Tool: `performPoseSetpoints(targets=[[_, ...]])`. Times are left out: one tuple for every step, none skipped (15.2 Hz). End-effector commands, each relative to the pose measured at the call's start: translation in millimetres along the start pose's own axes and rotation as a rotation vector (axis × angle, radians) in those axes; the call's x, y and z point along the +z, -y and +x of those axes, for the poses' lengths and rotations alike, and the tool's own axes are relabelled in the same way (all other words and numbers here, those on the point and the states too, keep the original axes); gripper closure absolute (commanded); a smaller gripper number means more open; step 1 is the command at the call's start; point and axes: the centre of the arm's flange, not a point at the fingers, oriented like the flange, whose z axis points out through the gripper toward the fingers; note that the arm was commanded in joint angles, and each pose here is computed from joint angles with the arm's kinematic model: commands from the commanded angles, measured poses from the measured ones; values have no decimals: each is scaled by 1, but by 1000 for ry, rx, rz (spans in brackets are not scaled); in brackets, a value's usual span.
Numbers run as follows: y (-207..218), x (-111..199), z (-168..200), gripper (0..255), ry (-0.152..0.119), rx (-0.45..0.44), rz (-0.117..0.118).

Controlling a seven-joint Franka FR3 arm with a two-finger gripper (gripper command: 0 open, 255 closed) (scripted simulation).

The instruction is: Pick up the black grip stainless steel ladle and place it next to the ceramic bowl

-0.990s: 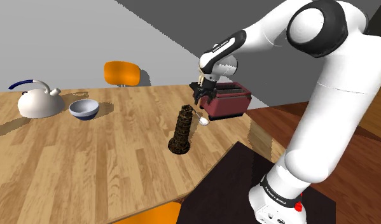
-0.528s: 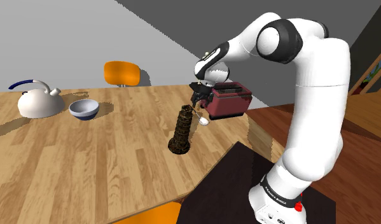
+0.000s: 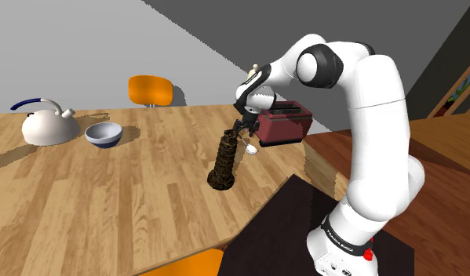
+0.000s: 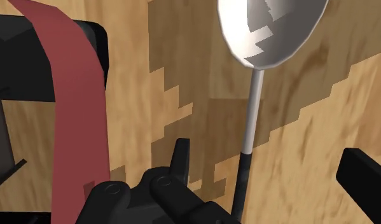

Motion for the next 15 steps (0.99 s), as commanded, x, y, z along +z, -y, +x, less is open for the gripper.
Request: performPoseSetpoints(targets=[[-4, 13, -1, 0, 4, 6, -3], [-4, 18, -1, 0, 4, 6, -3], [-4, 26, -1, 0, 4, 6, -3], [-4, 26, -1, 0, 4, 6, -3], [-4, 26, -1, 0, 4, 6, -3], [-4, 26, -1, 0, 4, 6, -3], [-4, 26, -1, 0, 4, 6, -3], [-4, 26, -1, 0, 4, 6, -3], [-4, 26, -1, 0, 4, 6, -3], [-4, 26, -1, 0, 4, 6, -3], [-4, 26, -1, 0, 4, 6, -3], [-5, 23, -1, 255, 4, 6, -3], [-4, 22, 0, 255, 4, 6, -3], [-7, 24, 2, 255, 4, 6, -3], [-7, 23, 0, 255, 4, 6, -2]])
